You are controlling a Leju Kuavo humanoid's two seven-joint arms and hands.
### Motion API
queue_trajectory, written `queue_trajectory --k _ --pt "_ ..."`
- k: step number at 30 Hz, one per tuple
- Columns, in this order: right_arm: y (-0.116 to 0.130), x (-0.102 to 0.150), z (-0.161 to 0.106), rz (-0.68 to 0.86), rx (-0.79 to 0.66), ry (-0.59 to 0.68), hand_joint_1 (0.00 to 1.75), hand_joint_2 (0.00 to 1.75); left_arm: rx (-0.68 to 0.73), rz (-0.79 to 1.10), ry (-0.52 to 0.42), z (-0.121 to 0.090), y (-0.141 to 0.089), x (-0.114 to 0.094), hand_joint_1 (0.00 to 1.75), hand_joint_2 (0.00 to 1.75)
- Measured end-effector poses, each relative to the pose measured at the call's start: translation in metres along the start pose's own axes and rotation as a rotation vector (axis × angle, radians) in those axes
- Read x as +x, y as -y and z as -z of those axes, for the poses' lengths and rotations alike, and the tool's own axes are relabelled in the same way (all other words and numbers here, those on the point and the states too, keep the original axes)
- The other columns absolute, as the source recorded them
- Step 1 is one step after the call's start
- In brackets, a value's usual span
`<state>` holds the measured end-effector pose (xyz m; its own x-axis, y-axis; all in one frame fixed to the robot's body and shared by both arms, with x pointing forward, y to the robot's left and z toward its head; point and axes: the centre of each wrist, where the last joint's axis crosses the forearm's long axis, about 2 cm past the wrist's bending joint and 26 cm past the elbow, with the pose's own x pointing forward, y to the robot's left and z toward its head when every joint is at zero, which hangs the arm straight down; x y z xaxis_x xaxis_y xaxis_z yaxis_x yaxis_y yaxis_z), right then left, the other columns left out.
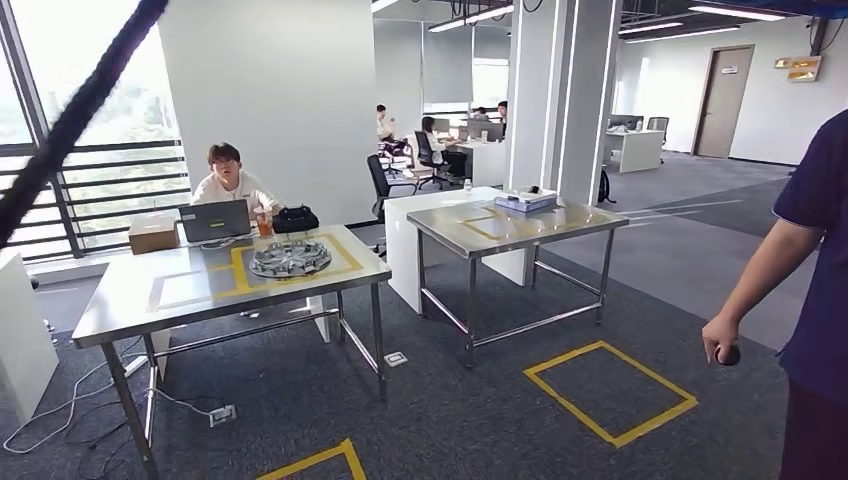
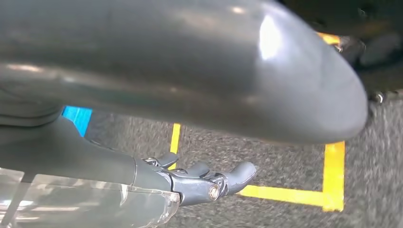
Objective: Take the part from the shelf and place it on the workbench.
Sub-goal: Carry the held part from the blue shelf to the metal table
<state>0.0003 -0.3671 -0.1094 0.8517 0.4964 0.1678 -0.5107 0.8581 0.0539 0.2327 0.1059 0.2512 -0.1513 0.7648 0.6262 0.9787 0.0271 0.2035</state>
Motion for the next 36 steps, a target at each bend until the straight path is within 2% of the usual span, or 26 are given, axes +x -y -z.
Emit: queue_trajectory --k 27,36 --pt "0.0014 -0.0022 -0.0008 0.048 -0.021 0.024 0.00 0.00 -0.014 -0.015 0.009 -0.0011 0.0005 0.0024 1.31 1.75" --pt "0.0027 -0.0083 -0.0025 0.064 -0.038 0.021 0.00 0.00 -0.034 0.011 -0.036 -0.0051 -0.0032 -0.0013 1.31 1.75"
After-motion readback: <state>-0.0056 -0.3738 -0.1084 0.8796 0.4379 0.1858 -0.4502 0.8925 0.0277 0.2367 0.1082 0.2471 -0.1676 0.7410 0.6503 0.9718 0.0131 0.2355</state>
